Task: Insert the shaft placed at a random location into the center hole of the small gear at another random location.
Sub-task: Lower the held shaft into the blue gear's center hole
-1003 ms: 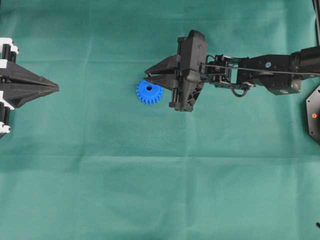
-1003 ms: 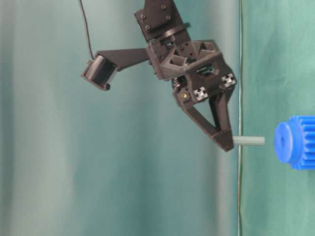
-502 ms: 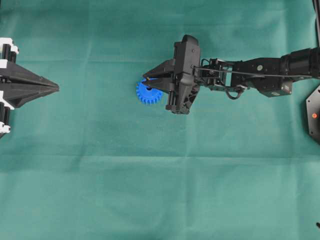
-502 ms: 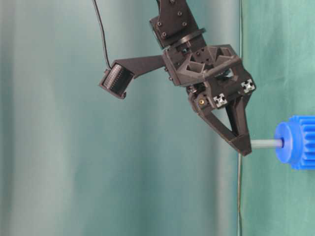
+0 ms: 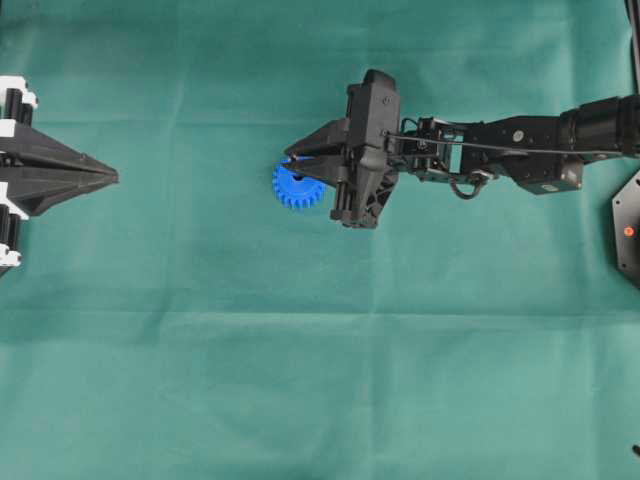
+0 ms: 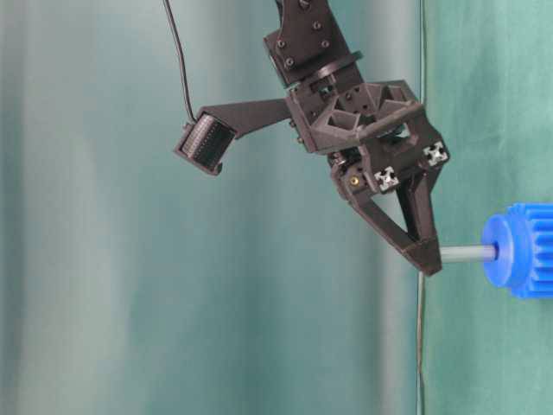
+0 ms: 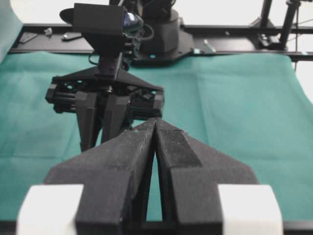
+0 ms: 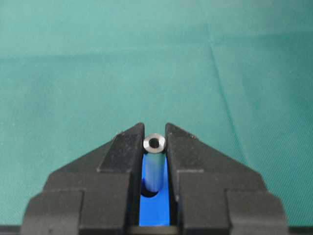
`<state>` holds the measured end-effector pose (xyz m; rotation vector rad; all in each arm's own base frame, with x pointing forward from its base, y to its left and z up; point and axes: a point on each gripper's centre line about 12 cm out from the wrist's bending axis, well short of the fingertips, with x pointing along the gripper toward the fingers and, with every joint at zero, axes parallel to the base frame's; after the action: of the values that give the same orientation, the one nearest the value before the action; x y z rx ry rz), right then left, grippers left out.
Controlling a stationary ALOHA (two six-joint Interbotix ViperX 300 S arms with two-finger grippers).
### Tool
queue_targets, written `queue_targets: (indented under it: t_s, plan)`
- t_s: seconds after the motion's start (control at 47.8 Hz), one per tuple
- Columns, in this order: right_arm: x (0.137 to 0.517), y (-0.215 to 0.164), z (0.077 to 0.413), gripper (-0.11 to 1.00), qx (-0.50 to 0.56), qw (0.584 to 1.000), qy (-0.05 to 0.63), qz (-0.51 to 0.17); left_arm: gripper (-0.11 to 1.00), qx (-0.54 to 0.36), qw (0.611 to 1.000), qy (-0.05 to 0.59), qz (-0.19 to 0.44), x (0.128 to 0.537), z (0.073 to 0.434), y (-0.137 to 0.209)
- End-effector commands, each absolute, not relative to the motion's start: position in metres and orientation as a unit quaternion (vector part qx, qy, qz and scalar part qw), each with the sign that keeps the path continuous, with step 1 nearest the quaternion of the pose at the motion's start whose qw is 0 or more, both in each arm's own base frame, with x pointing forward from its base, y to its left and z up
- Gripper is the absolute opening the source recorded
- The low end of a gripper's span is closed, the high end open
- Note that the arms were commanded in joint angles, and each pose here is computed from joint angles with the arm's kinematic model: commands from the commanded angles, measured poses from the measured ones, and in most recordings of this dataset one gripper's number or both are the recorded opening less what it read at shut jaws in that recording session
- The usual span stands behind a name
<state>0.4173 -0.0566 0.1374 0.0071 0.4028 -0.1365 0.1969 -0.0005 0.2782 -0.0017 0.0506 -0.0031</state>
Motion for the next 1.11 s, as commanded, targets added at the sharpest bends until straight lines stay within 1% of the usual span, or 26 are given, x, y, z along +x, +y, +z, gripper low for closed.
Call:
queue_targets:
  t_s: [0.0,0.146,0.376,0.711,1.087]
  plan:
    - [0.420,-0.056,0.160,0.14,0.009,0.983,0.171,-0.069,0.00,-0.001,1.000,0.018,-0.002,0.199,0.285,-0.001]
    - [0.418,-0.056,0.169,0.14,0.009,0.985,0.161,-0.069,0.00,-0.001,1.000,0.018,-0.002,0.199,0.285,-0.001]
    - [0.417,-0.052,0.169,0.14,0.008,0.984,0.166,-0.064,0.00,-0.001,1.000,0.018,-0.002,0.199,0.285,-0.001]
    - [0.418,-0.051,0.150,0.14,0.010,0.982,0.180,-0.064,0.00,0.000,1.000,0.018,-0.002,0.199,0.285,-0.001]
    - [0.419,-0.051,0.140,0.14,0.009,0.980,0.186,-0.064,0.00,0.001,1.000,0.018,-0.002,0.199,0.285,-0.001]
